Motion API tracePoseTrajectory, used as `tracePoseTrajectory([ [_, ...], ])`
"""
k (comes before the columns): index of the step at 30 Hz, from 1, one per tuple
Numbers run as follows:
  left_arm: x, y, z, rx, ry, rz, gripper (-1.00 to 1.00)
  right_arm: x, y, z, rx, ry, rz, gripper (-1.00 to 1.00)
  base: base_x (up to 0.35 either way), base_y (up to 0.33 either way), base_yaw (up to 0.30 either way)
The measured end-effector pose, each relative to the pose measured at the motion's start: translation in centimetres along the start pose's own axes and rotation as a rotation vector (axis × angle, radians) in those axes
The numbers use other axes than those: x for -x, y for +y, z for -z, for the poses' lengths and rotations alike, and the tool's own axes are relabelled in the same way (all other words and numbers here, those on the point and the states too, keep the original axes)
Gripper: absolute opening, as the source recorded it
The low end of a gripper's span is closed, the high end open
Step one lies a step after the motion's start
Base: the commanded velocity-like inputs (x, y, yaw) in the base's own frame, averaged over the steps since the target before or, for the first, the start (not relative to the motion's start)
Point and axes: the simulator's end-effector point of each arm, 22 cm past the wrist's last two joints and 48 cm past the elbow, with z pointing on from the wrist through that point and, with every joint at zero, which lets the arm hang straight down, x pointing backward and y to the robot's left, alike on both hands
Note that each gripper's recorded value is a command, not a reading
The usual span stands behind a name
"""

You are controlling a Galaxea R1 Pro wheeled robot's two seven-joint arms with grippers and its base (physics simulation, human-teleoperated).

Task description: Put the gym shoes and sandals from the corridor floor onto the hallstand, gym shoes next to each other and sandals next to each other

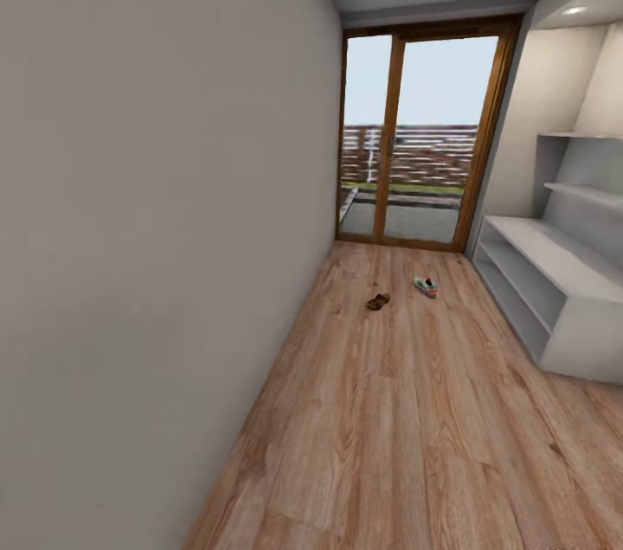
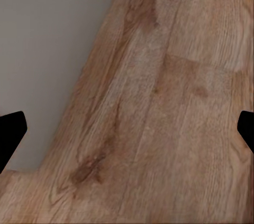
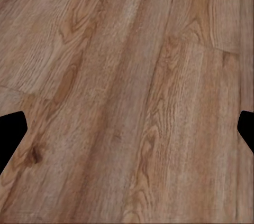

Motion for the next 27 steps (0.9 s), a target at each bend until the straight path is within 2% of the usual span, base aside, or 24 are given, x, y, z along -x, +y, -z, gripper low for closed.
tracePoseTrajectory([
  [12,-0.01,0.21,0.0,0.008,0.001,0.001,1.0,0.01,0.13,0.0,0.002,-0.001,-0.001,1.0,0.242,-0.197,-0.218],
  [27,-0.12,0.24,0.05,0.009,0.003,0.001,1.0,-0.17,0.35,0.04,0.007,0.003,0.002,1.0,0.271,-0.161,-0.024],
])
